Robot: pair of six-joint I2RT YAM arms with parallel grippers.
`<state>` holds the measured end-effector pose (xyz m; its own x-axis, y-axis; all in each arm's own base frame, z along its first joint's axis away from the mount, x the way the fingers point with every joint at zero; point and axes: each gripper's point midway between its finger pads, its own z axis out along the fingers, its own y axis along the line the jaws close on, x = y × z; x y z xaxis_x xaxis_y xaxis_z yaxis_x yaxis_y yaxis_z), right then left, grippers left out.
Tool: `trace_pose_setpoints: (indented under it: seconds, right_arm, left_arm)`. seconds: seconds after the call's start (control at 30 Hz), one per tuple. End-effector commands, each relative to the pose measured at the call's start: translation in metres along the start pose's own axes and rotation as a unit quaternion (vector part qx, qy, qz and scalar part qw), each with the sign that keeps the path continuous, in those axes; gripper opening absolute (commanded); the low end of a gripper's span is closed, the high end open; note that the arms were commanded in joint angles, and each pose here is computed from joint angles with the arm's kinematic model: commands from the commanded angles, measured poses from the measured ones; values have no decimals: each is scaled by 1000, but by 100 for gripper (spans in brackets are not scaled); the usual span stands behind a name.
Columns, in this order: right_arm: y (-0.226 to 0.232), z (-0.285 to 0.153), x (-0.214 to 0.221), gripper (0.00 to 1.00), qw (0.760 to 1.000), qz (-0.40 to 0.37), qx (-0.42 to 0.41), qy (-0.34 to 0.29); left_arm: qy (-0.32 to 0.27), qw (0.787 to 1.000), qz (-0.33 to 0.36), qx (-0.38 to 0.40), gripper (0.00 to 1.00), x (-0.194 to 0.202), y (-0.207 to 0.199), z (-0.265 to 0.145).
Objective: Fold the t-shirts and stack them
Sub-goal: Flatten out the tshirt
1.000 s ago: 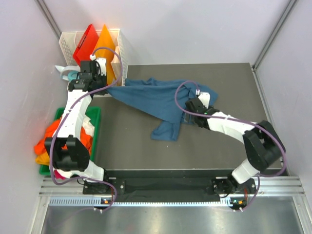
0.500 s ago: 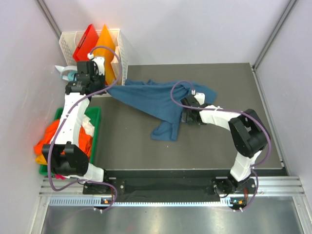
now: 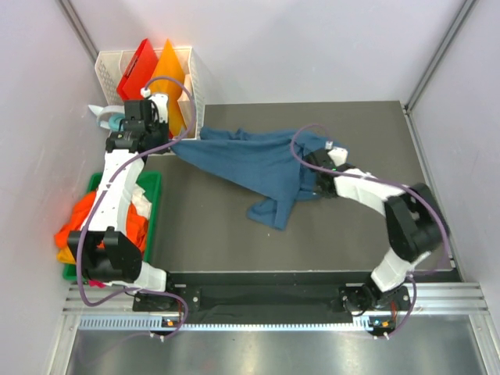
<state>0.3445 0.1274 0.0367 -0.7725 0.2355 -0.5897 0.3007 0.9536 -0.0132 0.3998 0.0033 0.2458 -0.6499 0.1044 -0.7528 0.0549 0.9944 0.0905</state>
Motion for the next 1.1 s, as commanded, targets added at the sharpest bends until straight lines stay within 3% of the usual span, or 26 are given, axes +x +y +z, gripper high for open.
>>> trace_pose_setpoints:
  seconds: [0.0,0.1,0.2,0.37,0.47,0.53,0.63,0.77,0.93,1.07]
  right_arm:
    - [-67,-75,-105,0,982,98,47,-155]
    - [-110,-142,-172,0,956,134,55,-254]
    - [-147,-188,-209,0,936,168,72,-302]
    - [-178,-199,-229,0,926,179,107,-315]
    - [-175,-171,-228,1,941,157,109,-280]
    - [-171,-143,-222,12,949,143,121,-253]
    - [-159,-103,-215,52,959,123,118,-227]
    - [-140,-75,-210,71,969,112,90,-200]
    - [-111,-100,-209,77,968,108,35,-223]
    - [-70,-103,-167,74,980,63,-8,-190]
  left_arm:
    - [-73,997,-16,-30,0,-38,14,-28]
    - [-85,995,-34,-42,0,-46,28,-32]
    - [-93,994,-43,-38,0,-51,26,-34]
    - [-90,994,-50,-32,0,-48,23,-24]
    - [-78,995,-52,-25,0,-40,20,-12]
    - [-63,996,-52,-19,0,-28,17,-1]
    - [-53,997,-50,-13,0,-14,13,13]
    - [-40,998,-48,-8,0,-2,10,29]
    - [-30,998,-49,-4,0,6,7,37]
    - [-25,999,-42,-1,0,12,3,41]
